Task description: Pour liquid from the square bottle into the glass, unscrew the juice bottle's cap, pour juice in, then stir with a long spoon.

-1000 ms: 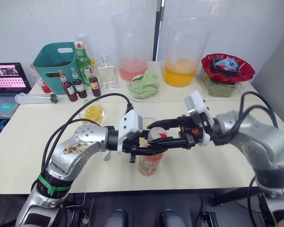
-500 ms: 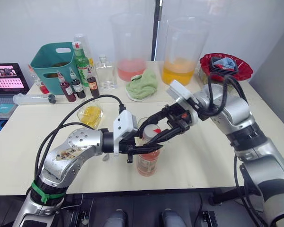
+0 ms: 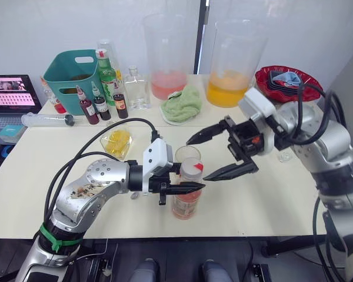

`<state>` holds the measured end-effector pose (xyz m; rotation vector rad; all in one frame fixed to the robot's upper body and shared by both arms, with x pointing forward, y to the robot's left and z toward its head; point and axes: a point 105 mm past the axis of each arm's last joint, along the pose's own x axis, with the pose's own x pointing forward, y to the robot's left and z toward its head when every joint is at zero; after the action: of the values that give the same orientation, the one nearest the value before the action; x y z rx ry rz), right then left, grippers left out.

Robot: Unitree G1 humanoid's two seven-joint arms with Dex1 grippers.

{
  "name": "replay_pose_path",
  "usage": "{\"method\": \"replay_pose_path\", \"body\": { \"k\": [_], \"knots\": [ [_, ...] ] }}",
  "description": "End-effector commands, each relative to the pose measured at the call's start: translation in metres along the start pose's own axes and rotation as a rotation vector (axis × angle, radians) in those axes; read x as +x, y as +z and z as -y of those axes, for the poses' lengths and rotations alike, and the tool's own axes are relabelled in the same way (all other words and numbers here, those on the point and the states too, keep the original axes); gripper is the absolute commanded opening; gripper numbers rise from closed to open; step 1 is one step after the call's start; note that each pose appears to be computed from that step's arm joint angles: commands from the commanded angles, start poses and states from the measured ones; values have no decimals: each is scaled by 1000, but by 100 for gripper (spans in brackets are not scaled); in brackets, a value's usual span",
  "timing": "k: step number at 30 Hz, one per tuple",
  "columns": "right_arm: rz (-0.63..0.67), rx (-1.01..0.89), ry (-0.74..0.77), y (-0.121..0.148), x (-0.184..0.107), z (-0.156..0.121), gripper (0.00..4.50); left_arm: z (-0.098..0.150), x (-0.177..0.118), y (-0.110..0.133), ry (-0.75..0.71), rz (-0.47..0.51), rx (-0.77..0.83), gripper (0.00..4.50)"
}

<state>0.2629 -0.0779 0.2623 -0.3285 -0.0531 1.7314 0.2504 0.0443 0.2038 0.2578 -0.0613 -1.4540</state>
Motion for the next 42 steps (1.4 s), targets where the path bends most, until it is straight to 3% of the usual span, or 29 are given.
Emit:
{"method": "replay_pose_path", "body": {
  "k": [1,5,9,18,23,32,38,40,42],
  "knots": [
    [55,-45,-132,22,3,-10,446,6,4,-6,-53,-6,-32,143],
    [43,-12,-313,14,8,-16,446,5,7,-6,-78,6,-41,143],
    [31,17,-357,9,11,-21,446,5,10,-6,-95,10,-36,143],
    [23,50,-368,1,16,-22,168,4,11,-6,-94,7,-29,143],
    [-5,42,-285,-5,19,-21,166,4,8,-6,-73,0,-29,143],
    [13,-136,181,-8,25,-15,166,8,1,-7,-4,-5,-32,143],
    [-32,-194,322,-1,25,-1,166,11,1,-7,0,-10,-33,143],
    [-37,-184,325,6,23,3,271,11,1,-7,6,-8,-34,143],
    [-28,-161,321,13,19,5,339,11,2,-7,9,-6,-35,143]
  ]
}}
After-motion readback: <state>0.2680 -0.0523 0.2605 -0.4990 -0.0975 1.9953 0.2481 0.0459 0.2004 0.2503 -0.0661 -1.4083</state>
